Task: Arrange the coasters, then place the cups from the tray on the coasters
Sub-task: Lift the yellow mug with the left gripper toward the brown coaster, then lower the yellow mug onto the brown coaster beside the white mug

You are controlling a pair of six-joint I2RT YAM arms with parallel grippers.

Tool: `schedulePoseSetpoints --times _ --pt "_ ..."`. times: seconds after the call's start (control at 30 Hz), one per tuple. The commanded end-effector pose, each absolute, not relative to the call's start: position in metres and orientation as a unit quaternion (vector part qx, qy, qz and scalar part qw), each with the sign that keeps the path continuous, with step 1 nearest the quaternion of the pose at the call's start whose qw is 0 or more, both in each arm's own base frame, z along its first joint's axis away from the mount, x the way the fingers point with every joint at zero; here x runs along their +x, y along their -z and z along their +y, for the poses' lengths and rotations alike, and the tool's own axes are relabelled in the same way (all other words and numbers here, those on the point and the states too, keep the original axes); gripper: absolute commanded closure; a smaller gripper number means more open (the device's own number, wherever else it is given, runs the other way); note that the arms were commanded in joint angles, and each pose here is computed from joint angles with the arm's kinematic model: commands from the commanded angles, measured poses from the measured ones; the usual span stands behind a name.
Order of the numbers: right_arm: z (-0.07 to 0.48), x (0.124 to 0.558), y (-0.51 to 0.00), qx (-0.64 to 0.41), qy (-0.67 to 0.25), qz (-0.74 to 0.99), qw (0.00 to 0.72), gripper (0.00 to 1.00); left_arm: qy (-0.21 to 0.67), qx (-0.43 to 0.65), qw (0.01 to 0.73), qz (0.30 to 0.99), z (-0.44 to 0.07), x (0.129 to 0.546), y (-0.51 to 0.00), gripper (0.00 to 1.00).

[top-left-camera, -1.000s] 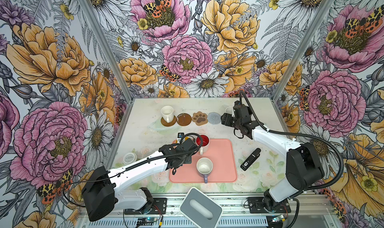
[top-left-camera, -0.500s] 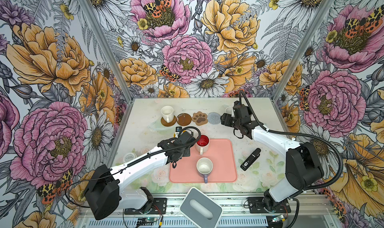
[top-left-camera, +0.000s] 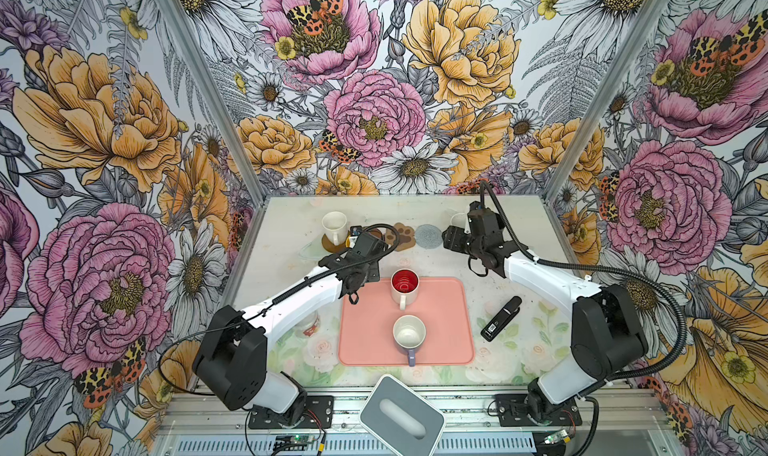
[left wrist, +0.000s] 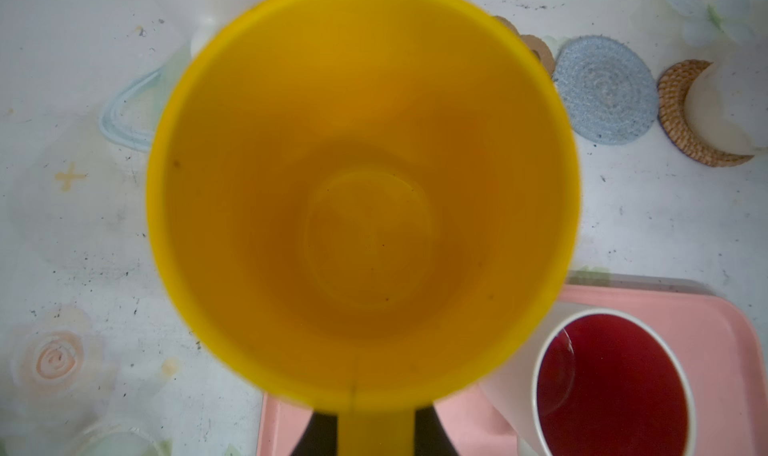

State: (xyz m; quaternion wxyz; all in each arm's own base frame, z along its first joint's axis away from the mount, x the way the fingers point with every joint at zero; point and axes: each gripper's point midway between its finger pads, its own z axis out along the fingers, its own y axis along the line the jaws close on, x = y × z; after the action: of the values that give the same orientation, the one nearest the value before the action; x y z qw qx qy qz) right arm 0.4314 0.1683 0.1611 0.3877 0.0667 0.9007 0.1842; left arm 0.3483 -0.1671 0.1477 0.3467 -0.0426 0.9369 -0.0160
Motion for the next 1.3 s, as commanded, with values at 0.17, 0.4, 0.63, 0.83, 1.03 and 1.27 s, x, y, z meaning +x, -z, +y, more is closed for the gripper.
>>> schedulePoseSetpoints --times 0.17,0.4,0.63,0.83,1.03,1.27 --pt "0.166 0.437 -0.154 0.072 -0.184 0.902 0.384 0.28 0.038 -0.042 0.408 0.911 -0.18 0.406 -0.185 1.0" --pt "0.165 0.439 -0.153 0.072 -0.184 0.902 0.384 0.28 0.038 -0.036 0.405 0.913 -0.184 0.437 -0.179 1.0" --pt "0.165 0.439 -0.152 0.073 -0.185 0.903 0.382 0.28 0.042 -0.039 0.405 0.913 -0.185 0.468 -0.174 1.0" --pt "0.162 0.438 -0.154 0.075 -0.183 0.902 0.385 0.28 0.036 -0.033 0.398 0.916 -0.187 0.485 -0.161 1.0" --pt "0.158 0.437 -0.154 0.078 -0.181 0.902 0.385 0.28 0.03 -0.034 0.393 0.918 -0.183 0.494 -0.152 1.0" --pt "0.16 0.439 -0.151 0.078 -0.184 0.903 0.381 0.28 0.024 -0.045 0.398 0.916 -0.179 0.503 -0.143 1.0"
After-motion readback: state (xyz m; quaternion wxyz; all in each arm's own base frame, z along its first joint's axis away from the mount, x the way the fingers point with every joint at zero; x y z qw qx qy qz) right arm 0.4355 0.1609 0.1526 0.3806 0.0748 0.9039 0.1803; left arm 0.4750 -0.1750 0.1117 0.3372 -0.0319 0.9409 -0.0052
